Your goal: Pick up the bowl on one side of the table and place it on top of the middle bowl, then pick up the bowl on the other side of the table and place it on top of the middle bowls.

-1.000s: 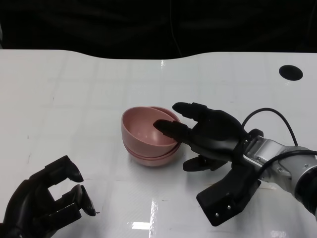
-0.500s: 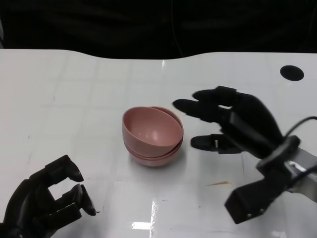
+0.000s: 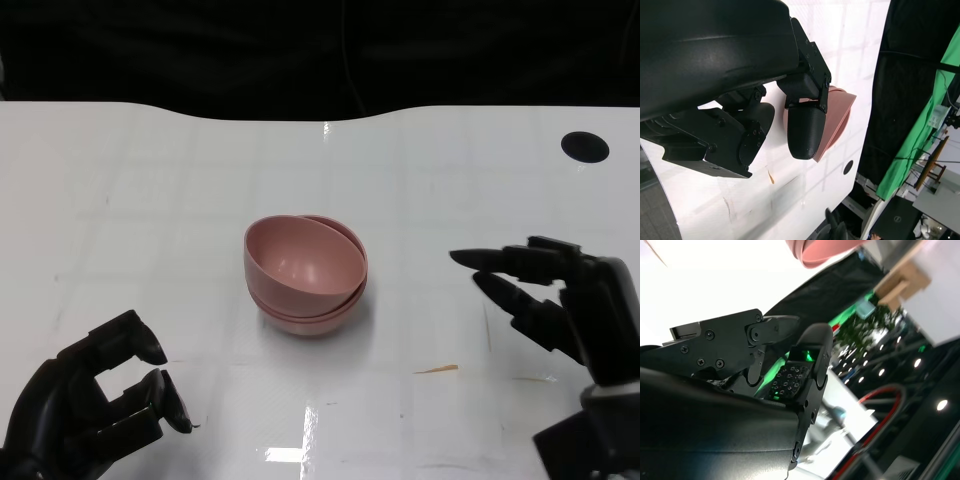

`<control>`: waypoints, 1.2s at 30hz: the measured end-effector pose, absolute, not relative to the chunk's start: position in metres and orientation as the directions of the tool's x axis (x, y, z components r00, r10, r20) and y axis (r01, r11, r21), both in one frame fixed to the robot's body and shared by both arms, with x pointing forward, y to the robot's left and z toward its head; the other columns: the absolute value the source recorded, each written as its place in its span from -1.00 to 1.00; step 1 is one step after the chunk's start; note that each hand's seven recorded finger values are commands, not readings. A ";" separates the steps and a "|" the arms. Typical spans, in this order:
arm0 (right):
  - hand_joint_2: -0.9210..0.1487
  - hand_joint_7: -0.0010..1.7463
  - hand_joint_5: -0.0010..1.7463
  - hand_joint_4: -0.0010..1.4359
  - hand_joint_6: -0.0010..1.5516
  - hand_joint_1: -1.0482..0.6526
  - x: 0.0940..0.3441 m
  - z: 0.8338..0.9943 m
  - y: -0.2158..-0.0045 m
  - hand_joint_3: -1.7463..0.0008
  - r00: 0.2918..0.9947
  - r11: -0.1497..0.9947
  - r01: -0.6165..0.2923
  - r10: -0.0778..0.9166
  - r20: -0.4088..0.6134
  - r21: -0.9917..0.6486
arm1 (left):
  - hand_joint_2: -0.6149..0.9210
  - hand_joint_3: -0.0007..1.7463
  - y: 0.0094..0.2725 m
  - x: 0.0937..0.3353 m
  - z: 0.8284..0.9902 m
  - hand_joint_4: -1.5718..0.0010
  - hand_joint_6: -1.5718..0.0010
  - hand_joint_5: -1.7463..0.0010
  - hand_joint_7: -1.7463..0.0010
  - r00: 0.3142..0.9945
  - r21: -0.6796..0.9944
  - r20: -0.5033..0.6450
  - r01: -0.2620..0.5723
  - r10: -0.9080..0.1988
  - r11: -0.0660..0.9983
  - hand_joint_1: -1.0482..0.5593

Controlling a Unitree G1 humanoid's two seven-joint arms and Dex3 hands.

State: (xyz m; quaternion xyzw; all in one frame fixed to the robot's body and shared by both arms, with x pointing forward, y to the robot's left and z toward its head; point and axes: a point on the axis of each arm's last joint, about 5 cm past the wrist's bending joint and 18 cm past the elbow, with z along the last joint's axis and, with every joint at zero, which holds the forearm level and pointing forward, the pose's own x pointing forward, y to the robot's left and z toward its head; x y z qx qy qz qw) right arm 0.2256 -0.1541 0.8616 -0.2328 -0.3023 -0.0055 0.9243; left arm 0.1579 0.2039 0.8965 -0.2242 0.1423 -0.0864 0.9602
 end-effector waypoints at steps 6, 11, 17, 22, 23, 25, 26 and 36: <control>-0.34 -0.08 0.52 0.38 0.34 0.23 0.200 0.847 -0.163 -0.12 0.905 0.938 0.093 0.060 0.421 -0.334 | 0.98 0.53 0.206 0.158 0.897 -0.13 0.13 -1.00 -1.00 0.946 -0.456 -0.236 0.094 -0.222 0.885 0.52; -0.57 -0.07 0.37 0.43 0.33 0.15 0.176 0.843 -0.160 -0.01 0.968 0.986 0.059 -0.017 0.252 -0.158 | 0.99 0.51 0.209 0.158 0.896 -0.13 0.14 -1.00 -1.00 0.947 -0.450 -0.236 0.092 -0.218 0.888 0.52; -0.37 0.23 0.72 0.29 0.19 0.18 0.166 0.846 -0.158 -0.32 0.997 0.981 -0.051 0.040 0.064 0.187 | 0.99 0.50 0.212 0.158 0.896 -0.14 0.14 -1.00 -1.00 0.947 -0.441 -0.234 0.099 -0.220 0.892 0.52; -0.23 0.68 0.96 0.21 0.00 0.17 0.166 0.844 -0.161 -0.35 0.994 0.927 -0.110 0.112 0.016 0.358 | 0.97 0.49 0.213 0.158 0.894 -0.15 0.13 -1.00 -1.00 0.945 -0.443 -0.241 0.098 -0.223 0.891 0.50; -0.22 0.70 0.96 0.20 -0.01 0.17 0.166 0.843 -0.162 -0.35 0.992 0.919 -0.121 0.125 0.014 0.374 | 0.97 0.50 0.213 0.158 0.894 -0.15 0.13 -1.00 -1.00 0.945 -0.442 -0.239 0.097 -0.222 0.892 0.50; -0.22 0.71 0.97 0.20 -0.02 0.16 0.165 0.842 -0.163 -0.35 0.991 0.912 -0.128 0.133 0.014 0.390 | 0.96 0.50 0.213 0.158 0.894 -0.15 0.13 -1.00 -1.00 0.948 -0.439 -0.233 0.098 -0.218 0.893 0.50; -0.22 0.72 0.97 0.20 -0.02 0.16 0.165 0.842 -0.163 -0.35 0.991 0.910 -0.128 0.133 0.015 0.394 | 0.96 0.50 0.213 0.158 0.894 -0.15 0.13 -1.00 -1.00 0.948 -0.438 -0.233 0.098 -0.218 0.894 0.50; -0.33 0.61 0.84 0.21 -0.03 0.15 0.164 0.841 -0.162 -0.19 0.989 0.889 -0.142 0.146 0.024 0.435 | 0.96 0.54 0.213 0.158 0.892 -0.16 0.11 -1.00 -1.00 0.953 -0.452 -0.213 0.098 -0.214 0.887 0.48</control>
